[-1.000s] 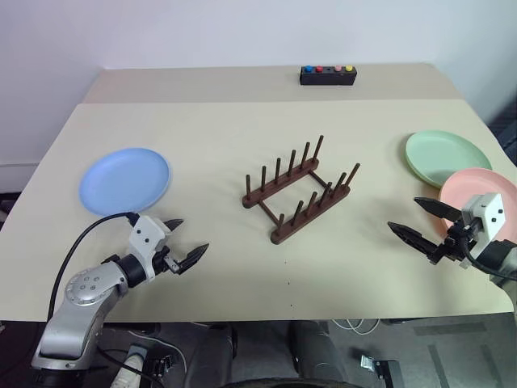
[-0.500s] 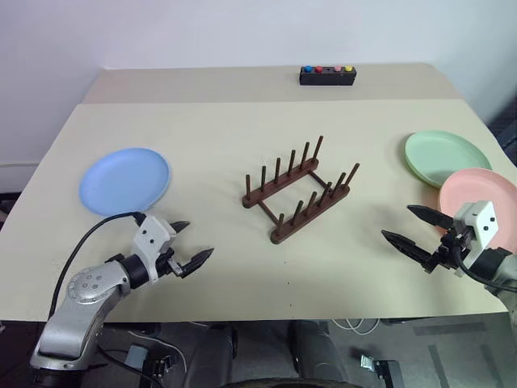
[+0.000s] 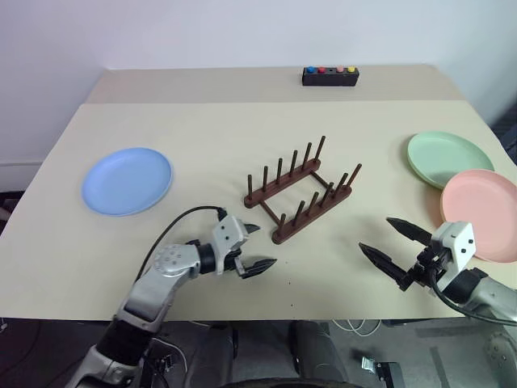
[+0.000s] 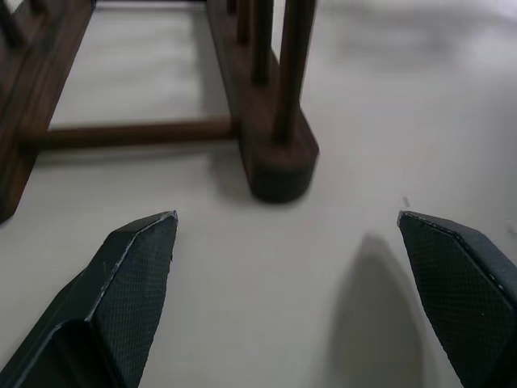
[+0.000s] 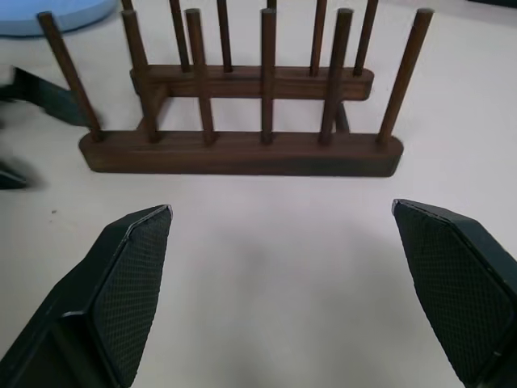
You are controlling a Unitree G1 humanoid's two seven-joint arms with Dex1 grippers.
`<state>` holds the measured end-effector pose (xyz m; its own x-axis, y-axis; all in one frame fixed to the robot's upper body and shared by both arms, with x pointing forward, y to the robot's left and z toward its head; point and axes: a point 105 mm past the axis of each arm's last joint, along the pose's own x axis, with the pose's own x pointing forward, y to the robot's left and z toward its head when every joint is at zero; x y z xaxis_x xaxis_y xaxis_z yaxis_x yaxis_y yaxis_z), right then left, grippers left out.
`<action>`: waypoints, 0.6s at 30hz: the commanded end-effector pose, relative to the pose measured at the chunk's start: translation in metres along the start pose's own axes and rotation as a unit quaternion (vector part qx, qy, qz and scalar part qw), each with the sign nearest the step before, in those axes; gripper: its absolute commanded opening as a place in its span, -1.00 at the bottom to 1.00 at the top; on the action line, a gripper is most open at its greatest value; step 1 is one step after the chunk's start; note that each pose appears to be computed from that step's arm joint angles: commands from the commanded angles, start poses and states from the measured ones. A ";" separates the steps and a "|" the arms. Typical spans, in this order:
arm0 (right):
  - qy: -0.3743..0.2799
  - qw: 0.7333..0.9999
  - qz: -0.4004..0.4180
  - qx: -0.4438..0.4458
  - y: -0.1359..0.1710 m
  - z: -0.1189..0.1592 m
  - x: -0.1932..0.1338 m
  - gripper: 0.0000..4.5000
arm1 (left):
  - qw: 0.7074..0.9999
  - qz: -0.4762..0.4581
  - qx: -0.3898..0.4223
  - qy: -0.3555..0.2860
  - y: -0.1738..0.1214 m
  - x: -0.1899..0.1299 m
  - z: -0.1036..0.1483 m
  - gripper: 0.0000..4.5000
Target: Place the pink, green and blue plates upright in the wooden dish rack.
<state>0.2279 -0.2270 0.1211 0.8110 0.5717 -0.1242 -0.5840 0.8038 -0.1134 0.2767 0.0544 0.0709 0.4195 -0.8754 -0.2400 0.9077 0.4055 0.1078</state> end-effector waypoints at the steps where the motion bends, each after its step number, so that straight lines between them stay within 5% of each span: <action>1: -0.022 1.000 -0.007 -0.018 0.004 0.011 -0.002 0.98 | 1.000 0.009 0.005 0.025 0.002 0.013 -0.011 1.00; 8: -0.023 1.000 -0.013 -0.015 0.012 0.010 -0.002 0.98 | 1.000 0.002 0.006 0.013 0.002 0.030 -0.007 1.00; 11: -0.024 1.000 -0.013 -0.015 0.013 0.011 -0.002 1.00 | 1.000 0.015 0.010 0.010 0.005 0.030 -0.006 0.64; 15: -0.024 1.000 -0.011 -0.014 0.014 0.011 0.000 1.00 | 1.000 0.021 0.011 0.007 0.006 0.029 -0.007 -0.27; 18: -0.023 1.000 -0.006 -0.013 0.015 0.011 0.001 1.00 | 0.999 0.031 0.023 0.013 0.011 0.024 -0.009 -0.57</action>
<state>0.2211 -0.2189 0.1183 0.8290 0.5485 -0.1088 -0.5583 0.8230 -0.1046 0.2981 0.0346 0.0690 0.4696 -0.8549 -0.2206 0.8813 0.4388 0.1755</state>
